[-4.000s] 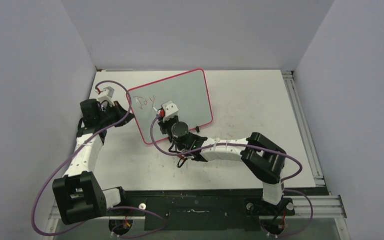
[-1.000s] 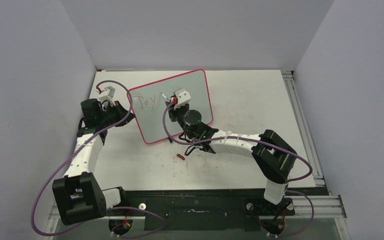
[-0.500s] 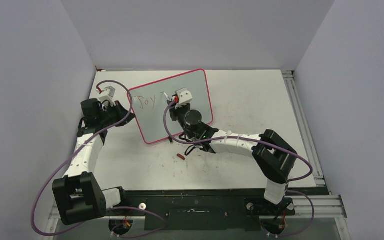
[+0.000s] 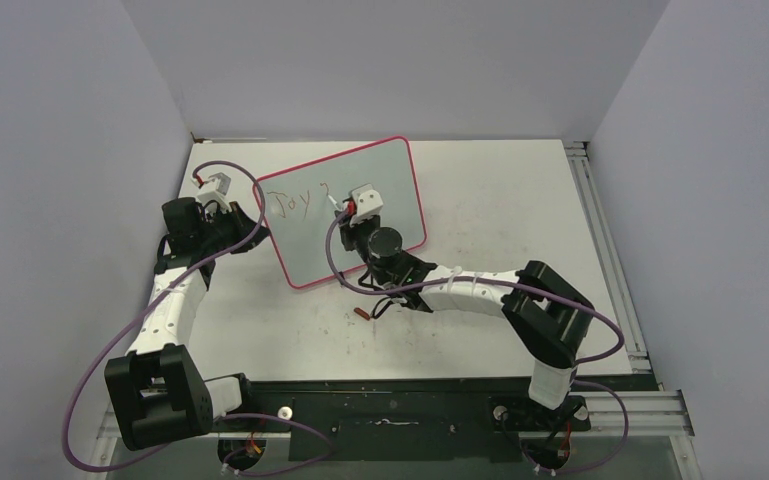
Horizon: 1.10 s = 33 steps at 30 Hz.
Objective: Write a sentence on the whiteboard
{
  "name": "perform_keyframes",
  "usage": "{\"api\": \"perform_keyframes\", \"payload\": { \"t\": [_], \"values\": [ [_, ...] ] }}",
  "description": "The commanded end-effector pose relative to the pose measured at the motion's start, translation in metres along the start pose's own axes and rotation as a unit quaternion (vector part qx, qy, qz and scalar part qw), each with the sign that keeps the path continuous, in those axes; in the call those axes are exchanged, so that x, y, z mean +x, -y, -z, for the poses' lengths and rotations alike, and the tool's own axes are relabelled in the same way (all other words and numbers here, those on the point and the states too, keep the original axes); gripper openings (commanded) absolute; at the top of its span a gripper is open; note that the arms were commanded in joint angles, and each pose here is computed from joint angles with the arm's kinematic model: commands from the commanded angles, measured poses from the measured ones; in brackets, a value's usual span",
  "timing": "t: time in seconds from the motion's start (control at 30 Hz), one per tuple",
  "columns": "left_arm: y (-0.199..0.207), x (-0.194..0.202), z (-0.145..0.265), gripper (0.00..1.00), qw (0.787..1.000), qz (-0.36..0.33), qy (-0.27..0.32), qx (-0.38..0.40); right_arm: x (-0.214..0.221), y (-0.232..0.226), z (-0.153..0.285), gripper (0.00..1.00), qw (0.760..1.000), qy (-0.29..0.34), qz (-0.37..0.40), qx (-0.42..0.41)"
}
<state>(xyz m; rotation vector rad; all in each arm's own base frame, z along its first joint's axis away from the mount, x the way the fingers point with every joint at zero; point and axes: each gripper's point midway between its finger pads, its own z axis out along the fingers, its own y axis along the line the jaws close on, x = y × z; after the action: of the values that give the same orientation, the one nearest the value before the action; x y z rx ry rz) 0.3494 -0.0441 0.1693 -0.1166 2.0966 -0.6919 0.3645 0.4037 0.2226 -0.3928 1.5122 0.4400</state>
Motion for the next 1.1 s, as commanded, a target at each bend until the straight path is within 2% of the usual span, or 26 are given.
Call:
{"api": "perform_keyframes", "payload": {
  "t": [0.0,0.83,1.07],
  "values": [
    [0.021,-0.010,0.002,0.00,0.999,-0.021,0.006,0.035,0.003,-0.001,0.008,0.05,1.000,-0.006,-0.002,0.000],
    [0.021,-0.007,0.002,0.00,0.999,-0.026,0.003,0.029,-0.008,0.010,0.010,0.05,0.999,0.002,0.008,0.031],
    [0.020,-0.008,0.003,0.00,0.999,-0.025,0.004,0.024,-0.045,-0.007,0.021,0.05,0.999,0.037,-0.001,-0.021]
  ]
}}
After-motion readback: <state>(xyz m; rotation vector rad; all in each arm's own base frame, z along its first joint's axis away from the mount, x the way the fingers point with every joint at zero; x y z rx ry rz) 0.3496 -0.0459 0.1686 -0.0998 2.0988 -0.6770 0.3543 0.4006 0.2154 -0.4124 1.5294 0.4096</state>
